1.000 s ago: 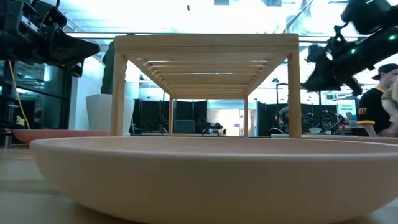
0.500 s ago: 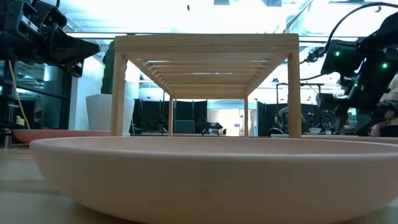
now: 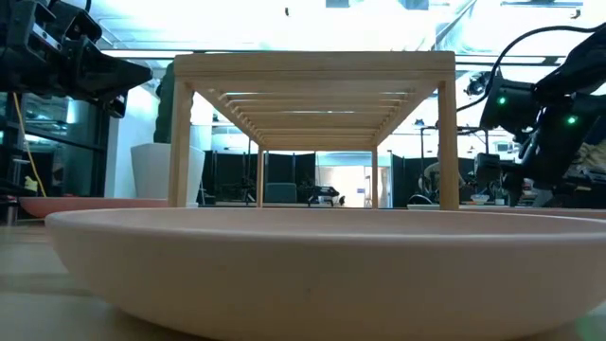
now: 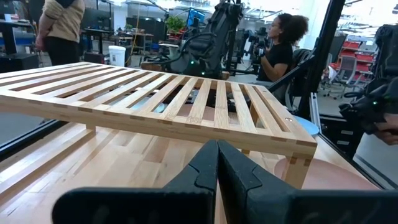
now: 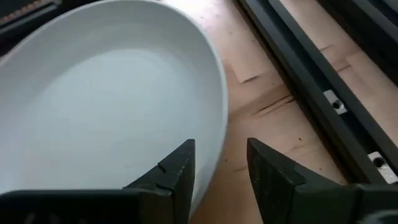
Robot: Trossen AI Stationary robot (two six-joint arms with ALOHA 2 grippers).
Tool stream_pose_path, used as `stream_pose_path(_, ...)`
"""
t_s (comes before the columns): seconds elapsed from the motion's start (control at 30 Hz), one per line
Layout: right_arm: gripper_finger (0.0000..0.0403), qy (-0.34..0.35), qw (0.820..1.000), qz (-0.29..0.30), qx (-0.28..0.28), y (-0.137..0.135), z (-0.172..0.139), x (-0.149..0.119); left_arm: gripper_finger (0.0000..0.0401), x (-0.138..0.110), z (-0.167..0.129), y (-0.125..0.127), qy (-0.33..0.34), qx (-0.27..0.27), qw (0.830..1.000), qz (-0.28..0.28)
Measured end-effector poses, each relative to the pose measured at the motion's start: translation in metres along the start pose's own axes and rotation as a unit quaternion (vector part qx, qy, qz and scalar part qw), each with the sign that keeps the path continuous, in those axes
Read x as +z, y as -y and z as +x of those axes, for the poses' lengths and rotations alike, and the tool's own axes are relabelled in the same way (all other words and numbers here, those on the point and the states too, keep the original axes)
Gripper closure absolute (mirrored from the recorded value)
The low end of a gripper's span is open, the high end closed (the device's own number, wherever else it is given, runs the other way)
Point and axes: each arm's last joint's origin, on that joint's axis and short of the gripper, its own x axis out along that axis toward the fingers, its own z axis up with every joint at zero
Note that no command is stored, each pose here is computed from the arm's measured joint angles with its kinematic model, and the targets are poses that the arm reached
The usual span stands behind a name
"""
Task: Place and stack plates onto a shelf
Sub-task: Put the gray plate on the shelf
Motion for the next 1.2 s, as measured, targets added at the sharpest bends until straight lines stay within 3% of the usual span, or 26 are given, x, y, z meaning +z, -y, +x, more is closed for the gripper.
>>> stream_pose_path(0.23,0.0301,0.001,1.000,-0.001,-0.016,-0.002,0.008,-0.003,0.0401,0.000,0.000,0.000,0.000,0.000,1.000,0.000)
stream_pose_path(0.47,0.0393,0.030,0.999,0.001,-0.027,-0.003,0.013,-0.002,0.0401,0.000,0.000,0.000,0.000,0.000,1.000,0.000)
stream_pose_path(0.87,0.0402,0.098,0.994,0.044,0.035,-0.007,-0.006,0.013,0.0401,0.000,0.000,0.000,0.000,0.000,1.000,0.000)
stream_pose_path(1.2,0.0402,0.206,0.971,0.064,0.100,-0.030,-0.055,0.062,0.0401,0.000,0.000,-0.001,0.001,0.010,1.000,0.000)
